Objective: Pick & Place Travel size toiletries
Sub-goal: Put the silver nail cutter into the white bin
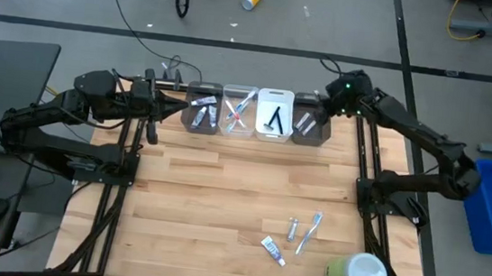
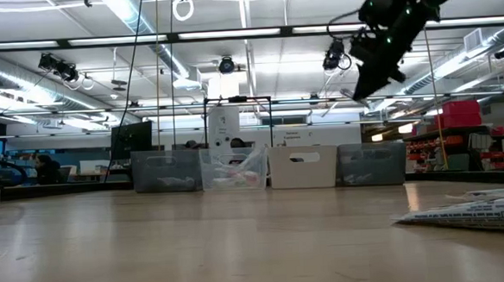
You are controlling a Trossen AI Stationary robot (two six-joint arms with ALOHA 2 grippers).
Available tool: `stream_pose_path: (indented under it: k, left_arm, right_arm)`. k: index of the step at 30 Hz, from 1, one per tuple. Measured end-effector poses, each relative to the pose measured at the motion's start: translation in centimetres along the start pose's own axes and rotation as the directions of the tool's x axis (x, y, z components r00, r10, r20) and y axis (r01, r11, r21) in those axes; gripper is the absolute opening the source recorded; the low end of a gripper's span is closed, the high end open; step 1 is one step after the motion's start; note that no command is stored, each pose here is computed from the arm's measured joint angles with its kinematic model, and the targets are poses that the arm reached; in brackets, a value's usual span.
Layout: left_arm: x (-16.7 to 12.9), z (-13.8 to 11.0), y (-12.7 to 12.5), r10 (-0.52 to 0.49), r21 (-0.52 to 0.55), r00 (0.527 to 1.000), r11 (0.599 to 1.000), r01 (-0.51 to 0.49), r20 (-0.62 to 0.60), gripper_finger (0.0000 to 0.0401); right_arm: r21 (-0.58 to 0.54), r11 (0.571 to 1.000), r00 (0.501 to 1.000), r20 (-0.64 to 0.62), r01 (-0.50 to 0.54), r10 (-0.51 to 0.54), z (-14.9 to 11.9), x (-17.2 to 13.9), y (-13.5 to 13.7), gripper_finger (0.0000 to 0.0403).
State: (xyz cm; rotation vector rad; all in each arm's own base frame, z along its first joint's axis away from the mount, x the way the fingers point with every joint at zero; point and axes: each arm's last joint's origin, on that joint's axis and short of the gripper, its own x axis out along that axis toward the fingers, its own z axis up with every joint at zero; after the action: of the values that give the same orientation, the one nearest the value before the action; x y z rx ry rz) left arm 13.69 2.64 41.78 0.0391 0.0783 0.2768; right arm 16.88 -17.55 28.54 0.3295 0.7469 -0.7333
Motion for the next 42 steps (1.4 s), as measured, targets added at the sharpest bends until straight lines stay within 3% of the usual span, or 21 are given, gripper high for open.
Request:
stream_pose_path:
  k: [5, 13, 28, 32, 42]
  left_arm:
    - [0.0, 0.0, 0.0, 0.001, 0.000, 1.000, 1.000, -0.001, 0.000, 0.0018]
    - [0.0, 0.0, 0.0, 0.002, 0.000, 1.000, 1.000, -0.002, 0.000, 0.0018]
    - [0.0, 0.0, 0.0, 0.002, 0.000, 1.000, 1.000, -0.002, 0.000, 0.0018]
    - [0.0, 0.0, 0.0, 0.002, 0.003, 1.000, 1.000, -0.002, 0.000, 0.0018]
    - [0.0, 0.0, 0.0, 0.002, 0.004, 1.000, 1.000, -0.002, 0.000, 0.0018]
  right_arm:
    - [0.131, 0.991, 0.999, -0.031, -0.008, 0.012, -2.4, 2.0, -0.7, 0.0057]
    - [0.246, 0.969, 1.000, 0.013, -0.013, 0.010, -4.0, 3.5, -0.7, 0.0057]
    - [0.317, 0.948, 0.999, -0.039, 0.041, -0.030, -5.0, 5.6, -0.9, 0.0060]
    - [0.322, 0.946, 0.999, -0.033, 0.030, -0.020, -4.9, 5.6, -0.9, 0.0079]
    - [0.326, 0.945, 0.999, -0.044, 0.033, -0.019, -5.0, 5.6, -0.8, 0.0177]
